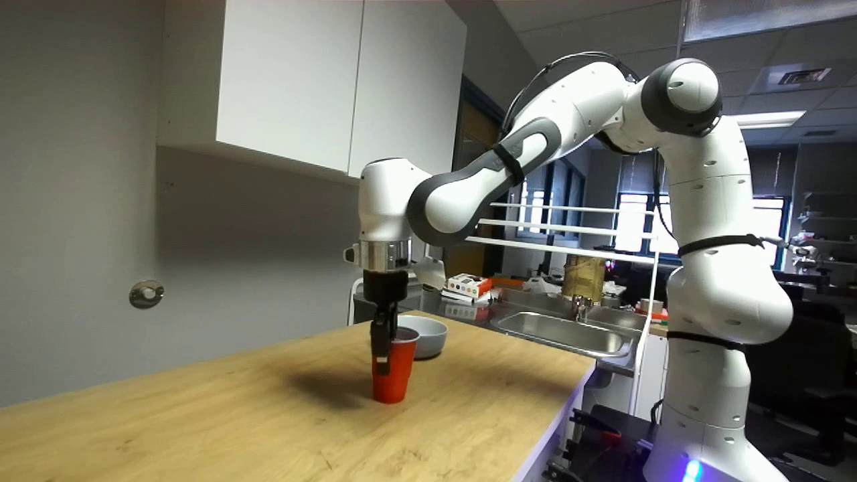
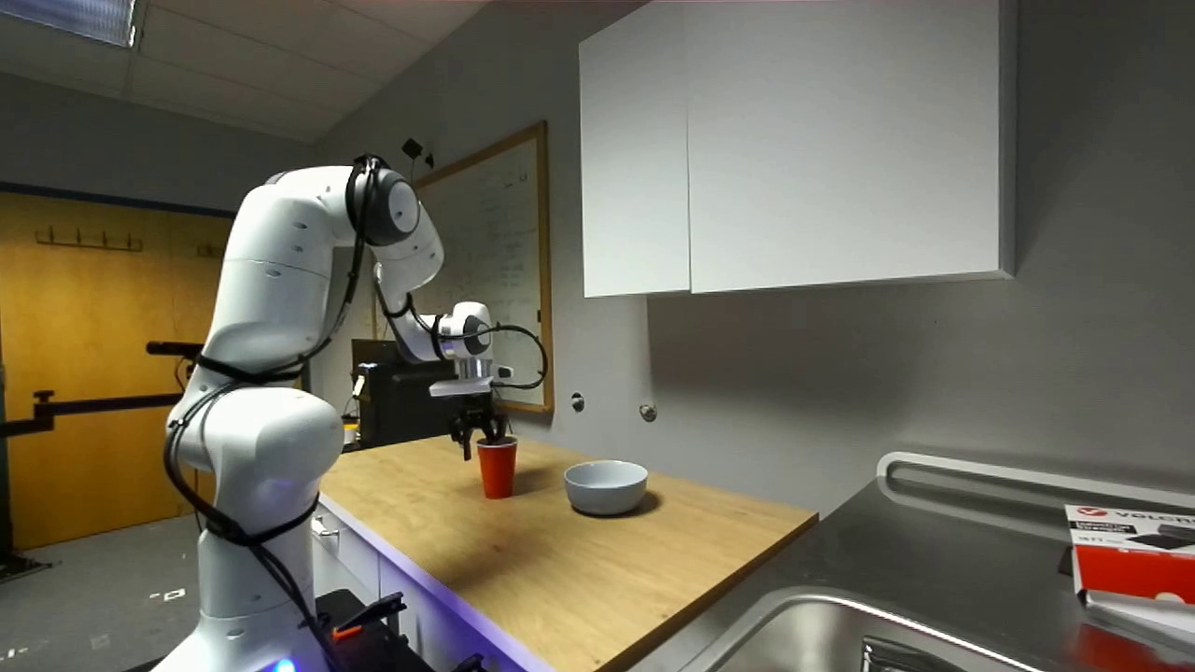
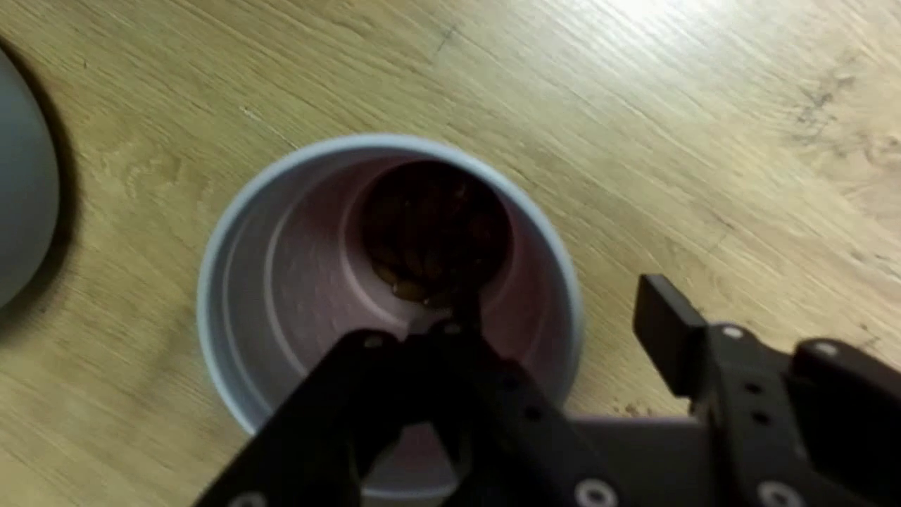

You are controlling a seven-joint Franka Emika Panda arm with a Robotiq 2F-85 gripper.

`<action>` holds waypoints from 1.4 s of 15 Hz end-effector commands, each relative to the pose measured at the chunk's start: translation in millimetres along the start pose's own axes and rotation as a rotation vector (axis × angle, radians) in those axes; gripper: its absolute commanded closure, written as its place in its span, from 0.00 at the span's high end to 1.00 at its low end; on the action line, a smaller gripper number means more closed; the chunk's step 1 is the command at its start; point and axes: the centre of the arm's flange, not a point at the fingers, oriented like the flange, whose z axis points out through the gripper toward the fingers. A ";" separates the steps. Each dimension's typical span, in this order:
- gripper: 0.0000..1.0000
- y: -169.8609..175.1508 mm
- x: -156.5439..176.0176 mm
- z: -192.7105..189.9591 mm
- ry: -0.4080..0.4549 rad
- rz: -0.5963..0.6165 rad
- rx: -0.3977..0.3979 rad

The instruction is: Pour the beans from the cup into the bowl

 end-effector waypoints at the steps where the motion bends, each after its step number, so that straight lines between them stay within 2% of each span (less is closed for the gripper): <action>1: 0.31 6.4 14.2 -5.1 -0.024 -0.001 0.017; 4: 0.09 13.6 13.8 -4.4 -0.020 0.021 -0.006; 7: 0.01 27.7 8.1 -3.5 -0.015 0.038 -0.011; 9: 0.05 45.3 -0.8 -17.6 -0.008 0.055 -0.007; 12: 0.04 79.8 -9.8 -15.9 0.028 0.083 0.022; 17: 0.05 148.4 -31.3 -32.1 0.135 0.136 0.128; 21: 0.05 177.9 -38.7 -38.6 0.221 0.134 0.226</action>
